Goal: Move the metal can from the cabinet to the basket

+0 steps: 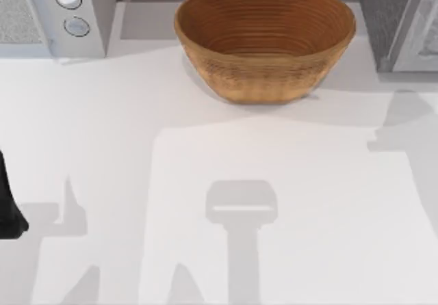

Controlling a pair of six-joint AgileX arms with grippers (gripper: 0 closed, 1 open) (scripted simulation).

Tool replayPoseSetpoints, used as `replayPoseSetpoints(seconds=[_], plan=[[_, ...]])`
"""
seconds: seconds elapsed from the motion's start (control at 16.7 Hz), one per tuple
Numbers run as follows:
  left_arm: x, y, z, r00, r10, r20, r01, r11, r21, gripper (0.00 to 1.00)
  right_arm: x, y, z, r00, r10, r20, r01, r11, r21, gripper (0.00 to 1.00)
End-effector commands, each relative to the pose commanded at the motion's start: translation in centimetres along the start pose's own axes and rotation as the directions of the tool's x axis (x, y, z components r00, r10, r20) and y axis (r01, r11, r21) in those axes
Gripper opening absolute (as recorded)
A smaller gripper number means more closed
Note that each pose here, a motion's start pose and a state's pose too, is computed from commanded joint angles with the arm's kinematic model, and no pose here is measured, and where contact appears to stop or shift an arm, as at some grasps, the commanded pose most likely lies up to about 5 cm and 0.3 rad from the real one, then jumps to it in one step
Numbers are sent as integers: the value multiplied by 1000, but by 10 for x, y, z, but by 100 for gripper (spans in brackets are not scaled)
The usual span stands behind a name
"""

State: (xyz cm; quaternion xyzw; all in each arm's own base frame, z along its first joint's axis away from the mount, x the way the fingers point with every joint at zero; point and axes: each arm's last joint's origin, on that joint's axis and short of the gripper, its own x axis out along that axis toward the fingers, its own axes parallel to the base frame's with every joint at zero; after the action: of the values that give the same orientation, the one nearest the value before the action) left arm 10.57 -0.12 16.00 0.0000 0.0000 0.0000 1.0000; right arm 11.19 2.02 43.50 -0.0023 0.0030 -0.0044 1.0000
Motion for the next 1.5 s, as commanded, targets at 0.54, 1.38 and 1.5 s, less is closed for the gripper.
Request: replayPoseSetpoints(seconds=[0.54, 1.38, 1.5], plan=[[0, 0, 0, 1000, 0, 0, 0, 1000, 0, 100, -3, -15, -224, 996, 5, -94, -5, 1000, -3, 0], [0, 0, 0, 1000, 0, 0, 0, 1000, 0, 100, -3, -19, -271, 1000, 11, -3, -11, 1000, 6, 0], [0, 0, 0, 1000, 0, 0, 0, 1000, 0, 100, -1, -17, -254, 1000, 10, 8, -10, 1000, 6, 0]])
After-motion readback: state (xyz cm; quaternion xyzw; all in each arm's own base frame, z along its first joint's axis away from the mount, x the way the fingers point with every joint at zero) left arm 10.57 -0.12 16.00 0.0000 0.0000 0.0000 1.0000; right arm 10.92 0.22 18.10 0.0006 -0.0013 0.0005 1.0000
